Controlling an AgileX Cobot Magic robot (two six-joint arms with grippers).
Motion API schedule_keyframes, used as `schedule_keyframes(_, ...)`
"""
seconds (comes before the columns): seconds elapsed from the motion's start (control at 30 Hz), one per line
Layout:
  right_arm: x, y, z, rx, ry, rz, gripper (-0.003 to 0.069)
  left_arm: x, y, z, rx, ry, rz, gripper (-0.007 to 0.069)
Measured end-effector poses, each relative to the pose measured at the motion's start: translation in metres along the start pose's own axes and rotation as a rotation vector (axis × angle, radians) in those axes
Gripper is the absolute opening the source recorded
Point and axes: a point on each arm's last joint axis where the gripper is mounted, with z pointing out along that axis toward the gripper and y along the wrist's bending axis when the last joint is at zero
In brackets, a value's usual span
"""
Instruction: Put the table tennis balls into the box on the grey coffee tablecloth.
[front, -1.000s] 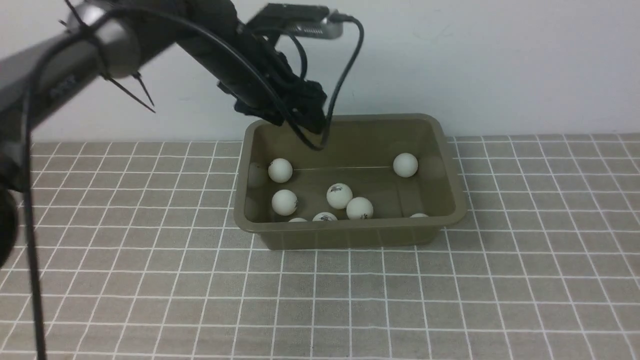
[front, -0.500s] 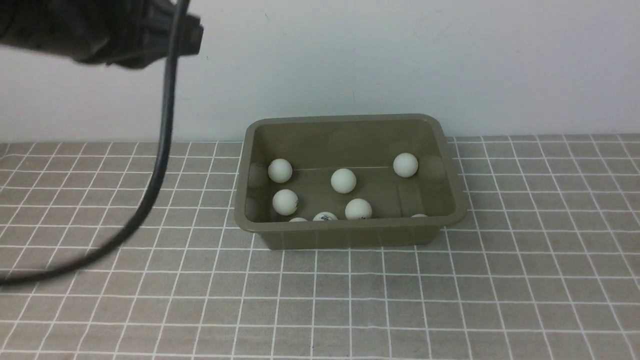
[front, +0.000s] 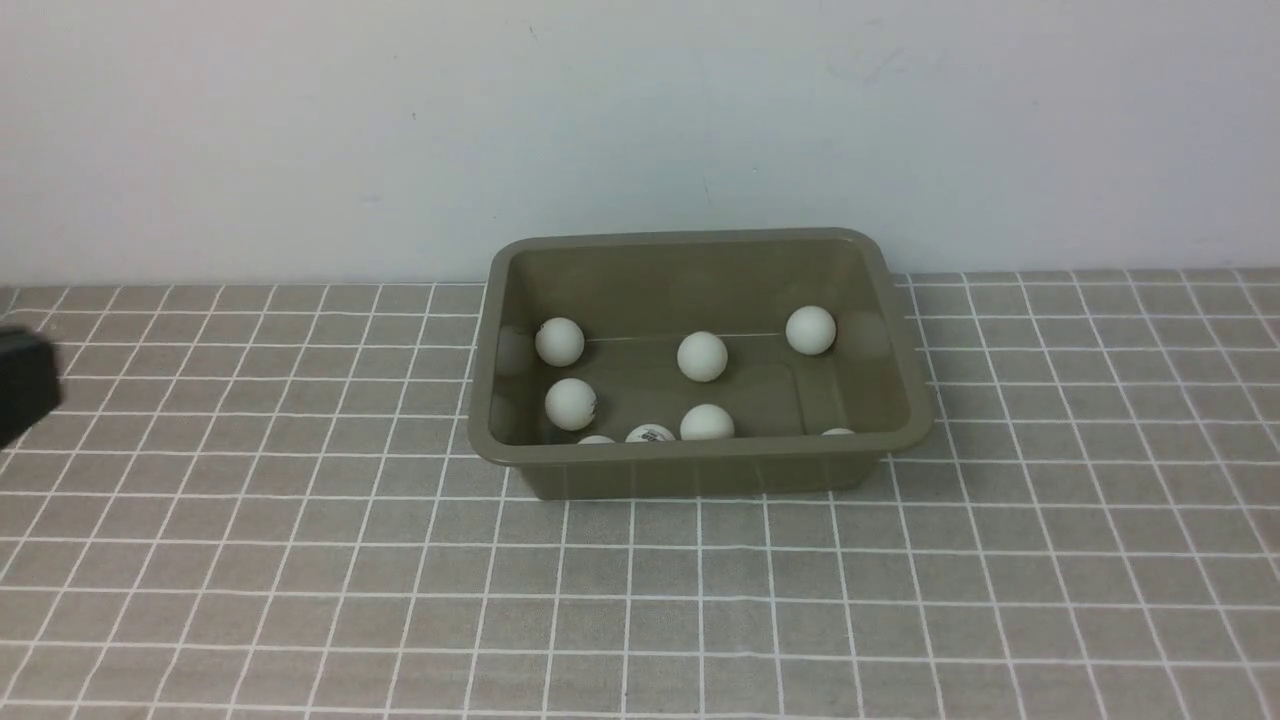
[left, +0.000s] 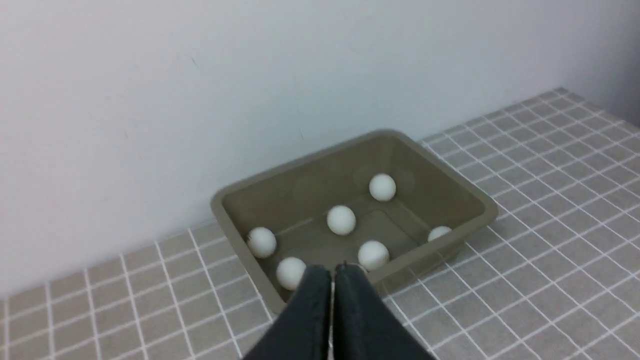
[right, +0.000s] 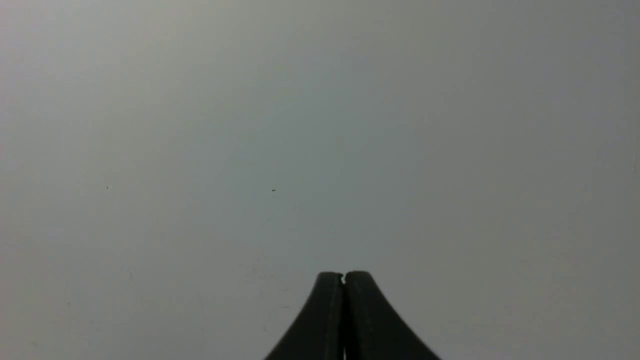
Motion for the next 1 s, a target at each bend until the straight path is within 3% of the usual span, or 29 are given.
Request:
schedule_keyframes(0.17, 0.0, 0.0, 0.0, 0.0, 0.0, -0.001, -0.0015, 0.027, 0.006, -0.015, -0.104, -0.12, 0.044, -0.0005)
schedule_keyframes(0.33, 0.0, 0.0, 0.0, 0.0, 0.0, -0.001, -0.0015, 0.09, 0.021, 0.005, -0.318, -0.074, -0.021, -0.0005)
schedule_keyframes(0.4, 0.0, 0.0, 0.0, 0.0, 0.0, -0.001, -0.0015, 0.1, 0.022, 0.007, -0.347, -0.07, -0.032, -0.0005)
schedule_keyframes(0.47, 0.0, 0.0, 0.0, 0.0, 0.0, -0.001, -0.0015, 0.137, 0.026, 0.011, -0.42, -0.054, -0.055, -0.0005)
schedule_keyframes(0.57, 0.0, 0.0, 0.0, 0.0, 0.0, -0.001, -0.0015, 0.183, 0.027, 0.017, -0.45, 0.006, -0.075, -0.0005)
schedule_keyframes(0.7, 0.0, 0.0, 0.0, 0.0, -0.001, -0.001, -0.0015, 0.213, 0.027, 0.022, -0.445, 0.078, -0.09, -0.0005)
schedule_keyframes(1.0, 0.0, 0.0, 0.0, 0.0, 0.0, -0.001, -0.0015, 0.219, 0.026, 0.022, -0.433, 0.135, -0.1, -0.0005)
